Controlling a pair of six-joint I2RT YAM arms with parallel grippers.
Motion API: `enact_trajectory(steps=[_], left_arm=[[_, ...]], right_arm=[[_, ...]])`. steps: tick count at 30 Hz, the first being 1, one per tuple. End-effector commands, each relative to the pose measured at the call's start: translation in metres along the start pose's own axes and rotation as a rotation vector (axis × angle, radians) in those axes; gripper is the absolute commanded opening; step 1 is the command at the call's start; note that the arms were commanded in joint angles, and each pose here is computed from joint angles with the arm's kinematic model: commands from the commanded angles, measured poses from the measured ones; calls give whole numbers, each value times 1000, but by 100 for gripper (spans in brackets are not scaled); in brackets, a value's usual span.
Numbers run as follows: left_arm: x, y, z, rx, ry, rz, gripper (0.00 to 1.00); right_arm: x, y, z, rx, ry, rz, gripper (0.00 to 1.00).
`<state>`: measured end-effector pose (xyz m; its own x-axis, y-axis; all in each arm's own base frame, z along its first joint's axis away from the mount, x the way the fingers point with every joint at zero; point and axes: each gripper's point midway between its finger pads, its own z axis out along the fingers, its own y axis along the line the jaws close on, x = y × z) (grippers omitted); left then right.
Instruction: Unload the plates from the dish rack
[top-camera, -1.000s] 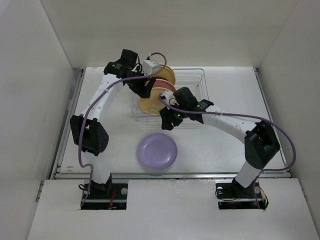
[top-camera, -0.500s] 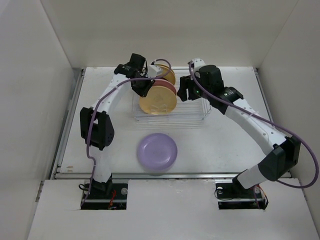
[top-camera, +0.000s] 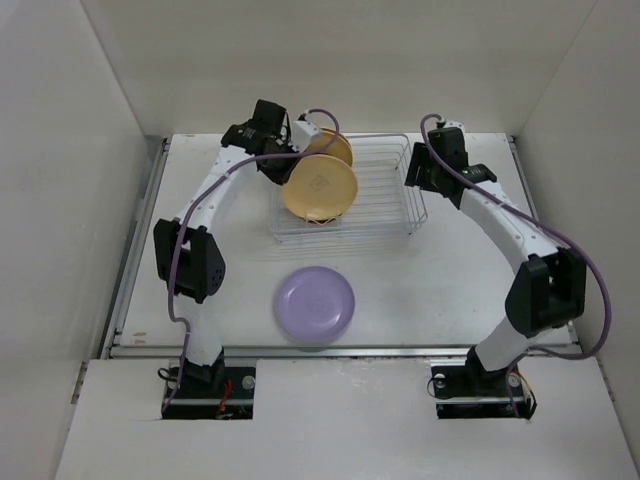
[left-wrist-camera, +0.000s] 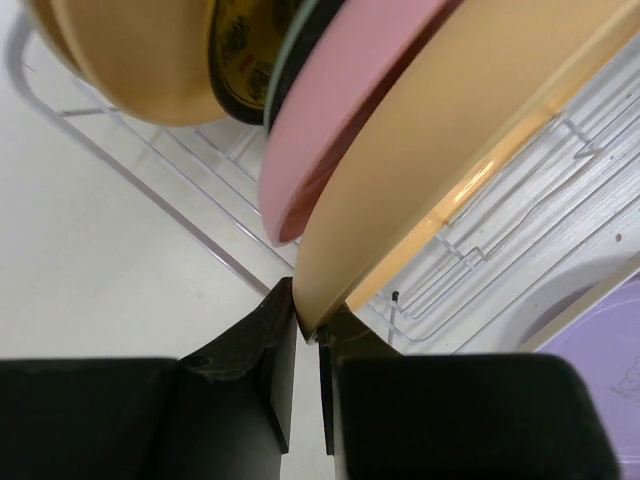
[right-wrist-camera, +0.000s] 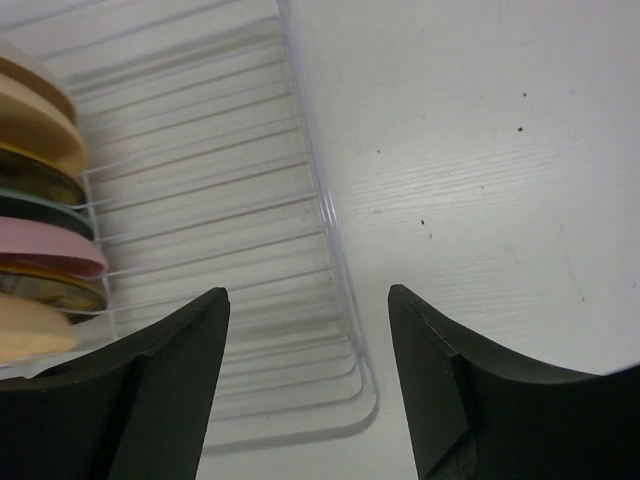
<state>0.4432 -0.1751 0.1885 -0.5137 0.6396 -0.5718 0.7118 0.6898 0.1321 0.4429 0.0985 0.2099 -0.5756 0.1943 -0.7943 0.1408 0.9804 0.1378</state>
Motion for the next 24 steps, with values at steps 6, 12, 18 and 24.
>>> enact_trajectory(steps=[6,12,18,24], left_arm=[[-68,-21,-100,101,-307,-93,0],[-49,-55,-139,316,-252,-153,0],[52,-114,-123,503,271,-14,0],[122,-152,-108,572,568,167,0]], right_arm=[[18,-5,54,27,41,18,71],[27,-2,62,12,65,15,69],[33,-3,67,15,76,-6,69],[40,-3,72,13,96,-10,68]])
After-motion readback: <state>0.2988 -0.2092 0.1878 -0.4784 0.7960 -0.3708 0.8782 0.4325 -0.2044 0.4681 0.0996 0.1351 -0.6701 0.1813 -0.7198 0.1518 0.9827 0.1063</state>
